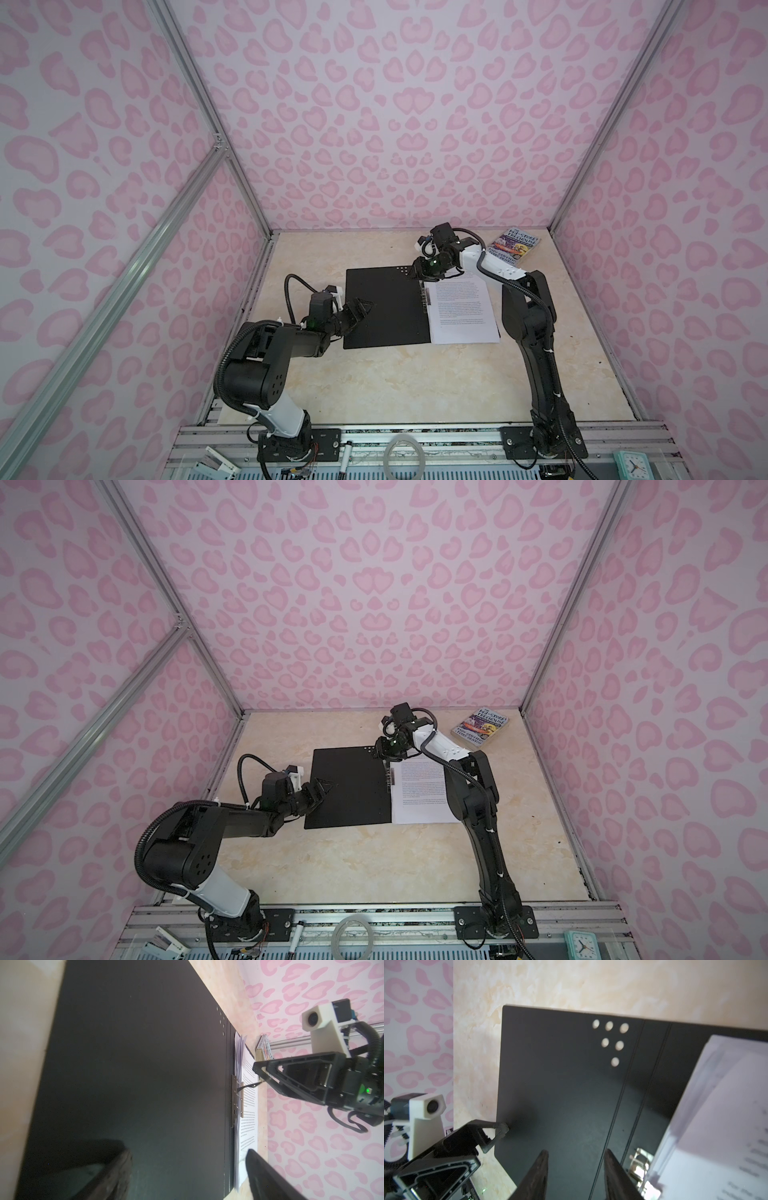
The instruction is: Put the files into the folder
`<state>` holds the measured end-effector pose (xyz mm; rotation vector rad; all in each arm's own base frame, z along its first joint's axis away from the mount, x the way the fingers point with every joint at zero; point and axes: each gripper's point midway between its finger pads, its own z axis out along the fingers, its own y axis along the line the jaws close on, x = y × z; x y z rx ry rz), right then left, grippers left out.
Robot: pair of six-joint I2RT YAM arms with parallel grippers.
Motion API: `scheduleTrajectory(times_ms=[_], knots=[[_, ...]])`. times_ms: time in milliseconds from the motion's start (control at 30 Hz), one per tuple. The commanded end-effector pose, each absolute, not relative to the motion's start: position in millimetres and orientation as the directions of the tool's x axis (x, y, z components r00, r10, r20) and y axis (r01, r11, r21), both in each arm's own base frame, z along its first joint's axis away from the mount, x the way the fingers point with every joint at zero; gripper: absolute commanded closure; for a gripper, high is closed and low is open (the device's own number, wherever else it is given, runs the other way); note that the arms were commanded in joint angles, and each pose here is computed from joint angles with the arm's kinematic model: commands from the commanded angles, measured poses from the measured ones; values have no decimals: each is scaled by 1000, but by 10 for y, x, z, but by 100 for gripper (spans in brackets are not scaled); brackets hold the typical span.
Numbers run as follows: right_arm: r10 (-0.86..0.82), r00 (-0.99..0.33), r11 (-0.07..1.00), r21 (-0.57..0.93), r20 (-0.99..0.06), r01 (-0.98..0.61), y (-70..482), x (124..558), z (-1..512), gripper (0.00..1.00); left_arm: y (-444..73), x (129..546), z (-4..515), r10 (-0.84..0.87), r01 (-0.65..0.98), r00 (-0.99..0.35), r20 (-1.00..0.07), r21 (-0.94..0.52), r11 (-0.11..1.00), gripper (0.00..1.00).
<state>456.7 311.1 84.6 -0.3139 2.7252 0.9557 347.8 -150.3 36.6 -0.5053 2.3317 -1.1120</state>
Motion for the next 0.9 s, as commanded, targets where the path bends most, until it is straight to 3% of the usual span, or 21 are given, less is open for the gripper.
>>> scheduleTrajectory(times_ms=[0,200,300,400,467,600,700,767,833,867], knots=[[-98,-951,749,608,-292,-264,3106,4477,931,56,-1301,2989,-235,-550,-377,-832,-77,-650,660,12],[-60,-943,786,567,-326,-246,2991,4381,1031,54,-1313,2996,-216,-549,-373,-832,-76,-657,656,12],[-24,-933,820,527,-360,-224,2904,4460,1132,48,-1311,2996,-222,-548,-372,-833,-77,-655,657,12],[14,-915,842,498,-404,-207,2816,4502,1349,28,-1302,2990,-224,-549,-374,-832,-79,-652,660,12],[40,-884,876,443,-465,-193,2686,4531,1540,3,-1295,2995,-220,-551,-375,-830,-80,-652,659,12],[220,-782,853,504,-583,-135,2500,4582,1928,2,-1306,2995,-218,-550,-372,-832,-78,-656,657,12],[276,-812,769,625,-514,-134,2572,4520,1899,2,-1315,2990,-226,-548,-373,-833,-72,-658,654,12],[320,-827,820,572,-462,-2,2403,4460,1806,8,-1312,2982,-233,-550,-377,-833,-69,-656,654,12],[429,-814,795,592,-391,135,2356,4378,1695,22,-1321,2983,-218,-548,-373,-834,-69,-661,651,12],[478,-807,768,612,-348,192,2383,4321,1617,40,-1327,2991,-203,-548,-371,-833,-70,-665,648,12]])
